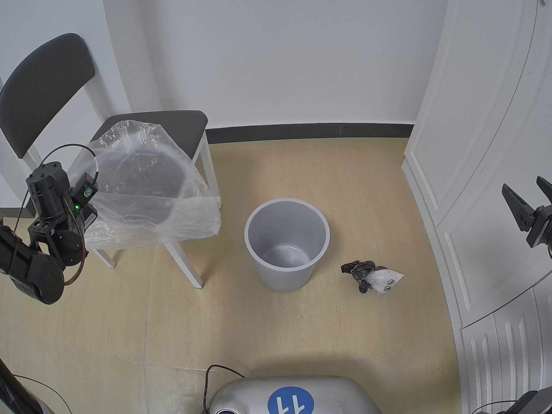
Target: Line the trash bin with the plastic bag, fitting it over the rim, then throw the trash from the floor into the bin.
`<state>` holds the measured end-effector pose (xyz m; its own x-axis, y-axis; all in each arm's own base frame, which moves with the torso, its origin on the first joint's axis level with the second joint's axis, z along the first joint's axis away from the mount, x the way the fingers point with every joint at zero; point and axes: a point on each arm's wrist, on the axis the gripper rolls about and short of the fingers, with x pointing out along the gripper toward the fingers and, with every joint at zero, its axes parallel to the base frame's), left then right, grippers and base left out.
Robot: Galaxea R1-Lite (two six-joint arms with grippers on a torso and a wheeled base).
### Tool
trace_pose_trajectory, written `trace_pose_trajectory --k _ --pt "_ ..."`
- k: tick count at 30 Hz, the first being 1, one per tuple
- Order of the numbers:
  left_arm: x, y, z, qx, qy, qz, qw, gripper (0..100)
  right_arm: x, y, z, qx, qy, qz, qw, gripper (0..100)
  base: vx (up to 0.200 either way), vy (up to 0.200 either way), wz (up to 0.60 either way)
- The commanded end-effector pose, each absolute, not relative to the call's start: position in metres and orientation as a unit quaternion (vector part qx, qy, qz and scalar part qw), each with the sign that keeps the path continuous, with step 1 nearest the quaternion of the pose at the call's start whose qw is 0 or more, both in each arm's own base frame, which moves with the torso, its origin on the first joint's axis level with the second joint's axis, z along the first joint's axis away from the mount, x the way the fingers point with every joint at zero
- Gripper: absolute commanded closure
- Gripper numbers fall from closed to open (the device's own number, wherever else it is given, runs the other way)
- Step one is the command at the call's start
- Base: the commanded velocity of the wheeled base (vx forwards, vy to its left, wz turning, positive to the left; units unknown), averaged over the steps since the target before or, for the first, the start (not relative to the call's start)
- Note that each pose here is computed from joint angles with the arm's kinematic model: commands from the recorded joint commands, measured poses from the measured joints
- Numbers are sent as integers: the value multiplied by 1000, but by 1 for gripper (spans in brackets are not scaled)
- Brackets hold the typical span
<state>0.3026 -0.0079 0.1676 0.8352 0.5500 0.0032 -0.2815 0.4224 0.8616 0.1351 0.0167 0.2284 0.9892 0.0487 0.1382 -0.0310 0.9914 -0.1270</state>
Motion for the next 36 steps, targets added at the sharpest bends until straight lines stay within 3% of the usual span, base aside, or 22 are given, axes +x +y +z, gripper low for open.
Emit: trace_pose_trajectory --k 1,17,36 --pt "298 -18 155 479 151 224 835 0 134 17 229 -62 -74 20 995 0 0 0 0" --pt "297 -33 116 487 168 119 848 0 132 15 231 -62 -78 19 995 0 0 0 0" --pt "306 -23 88 476 202 98 850 0 132 15 231 -62 -78 20 995 0 0 0 0"
